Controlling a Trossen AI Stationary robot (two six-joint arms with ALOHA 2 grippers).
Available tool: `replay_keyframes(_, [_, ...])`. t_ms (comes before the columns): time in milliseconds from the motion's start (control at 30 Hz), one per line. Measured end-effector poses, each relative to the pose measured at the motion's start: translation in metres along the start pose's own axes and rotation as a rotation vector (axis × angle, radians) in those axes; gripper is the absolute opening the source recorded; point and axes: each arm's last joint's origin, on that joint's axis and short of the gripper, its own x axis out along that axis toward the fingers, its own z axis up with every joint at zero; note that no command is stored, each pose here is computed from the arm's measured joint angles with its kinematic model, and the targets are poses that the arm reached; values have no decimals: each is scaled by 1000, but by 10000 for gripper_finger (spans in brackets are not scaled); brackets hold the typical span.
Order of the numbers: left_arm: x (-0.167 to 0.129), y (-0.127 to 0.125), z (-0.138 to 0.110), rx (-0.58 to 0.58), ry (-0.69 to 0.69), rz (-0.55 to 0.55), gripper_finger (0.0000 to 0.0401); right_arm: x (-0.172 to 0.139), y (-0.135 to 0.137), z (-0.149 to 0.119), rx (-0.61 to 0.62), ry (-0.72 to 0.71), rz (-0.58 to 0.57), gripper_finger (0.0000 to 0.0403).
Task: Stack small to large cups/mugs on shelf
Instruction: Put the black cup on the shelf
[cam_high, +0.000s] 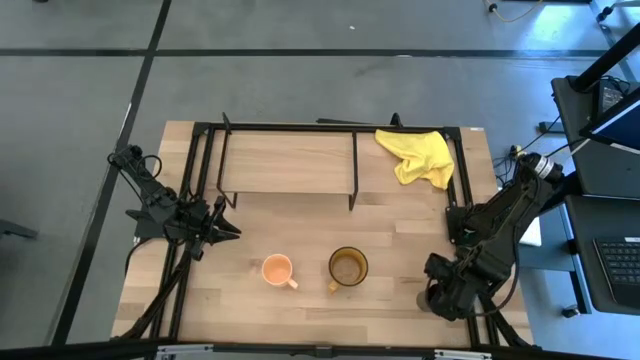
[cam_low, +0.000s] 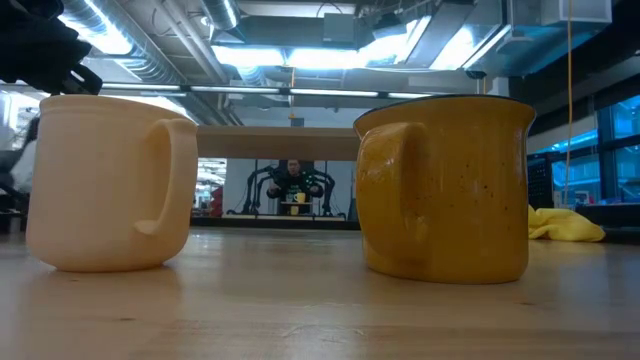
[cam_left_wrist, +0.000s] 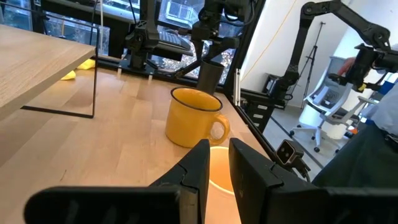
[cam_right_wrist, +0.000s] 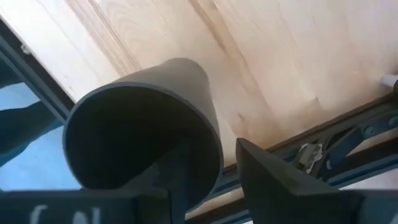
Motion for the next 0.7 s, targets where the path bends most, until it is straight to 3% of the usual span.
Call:
replay_keyframes(200, [0, 0, 0, 0, 0, 0, 55, 0, 0, 2, -1, -44, -7, 112])
replay_keyframes(500, [0, 0, 0, 0, 0, 0, 55, 0, 0, 3, 7, -28, 0, 12])
replay_keyframes(700, [0, 0, 0, 0, 0, 0, 55, 0, 0, 3, 4, -16, 0, 20])
